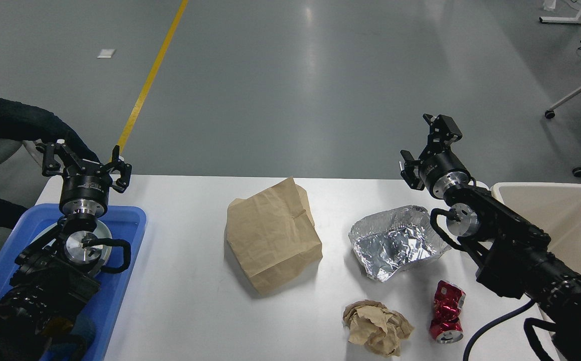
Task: Tidy desktop
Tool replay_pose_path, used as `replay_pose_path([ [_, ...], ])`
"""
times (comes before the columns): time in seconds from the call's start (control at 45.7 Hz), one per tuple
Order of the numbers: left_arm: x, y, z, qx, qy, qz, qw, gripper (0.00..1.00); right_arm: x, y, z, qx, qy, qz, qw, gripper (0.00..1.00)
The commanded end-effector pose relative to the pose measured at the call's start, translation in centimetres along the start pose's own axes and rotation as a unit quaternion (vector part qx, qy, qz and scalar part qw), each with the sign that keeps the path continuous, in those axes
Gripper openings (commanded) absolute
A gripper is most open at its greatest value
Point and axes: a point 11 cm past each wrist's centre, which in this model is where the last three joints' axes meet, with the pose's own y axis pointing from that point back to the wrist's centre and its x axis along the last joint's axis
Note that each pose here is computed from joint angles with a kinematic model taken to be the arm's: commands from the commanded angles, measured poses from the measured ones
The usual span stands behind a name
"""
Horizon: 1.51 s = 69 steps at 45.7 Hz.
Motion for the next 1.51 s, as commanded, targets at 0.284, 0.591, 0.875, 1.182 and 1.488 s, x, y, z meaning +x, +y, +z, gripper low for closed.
replay_pose_path([
  [0.284, 0.00, 0.00, 0.00, 0.000, 0.000, 0.000, 1.000, 0.96, -0.62, -0.12, 0.16, -0.001, -0.003, -0.004, 1.000, 1.00],
  [0.591, 0.00, 0.00, 0.00, 0.000, 0.000, 0.000, 1.000, 0.96, -0.58, -0.09, 0.24, -0.002, -0.003, -0.004, 1.000, 1.00],
  [0.875, 0.00, 0.00, 0.00, 0.000, 0.000, 0.000, 1.000, 0.96, -0.69, -0.13, 0.22, -0.002, -0.003, -0.005, 1.000, 1.00],
  [1.182, 0.00, 0.00, 0.00, 0.000, 0.000, 0.000, 1.000, 0.96, -0.67, -0.15, 0.13, -0.002, -0.002, -0.005, 1.000, 1.00],
  [1.488, 0.00, 0.00, 0.00, 0.000, 0.000, 0.000, 1.000, 0.96, -0.81, -0.32, -0.33, 0.002, -0.001, -0.006, 1.000, 1.00],
])
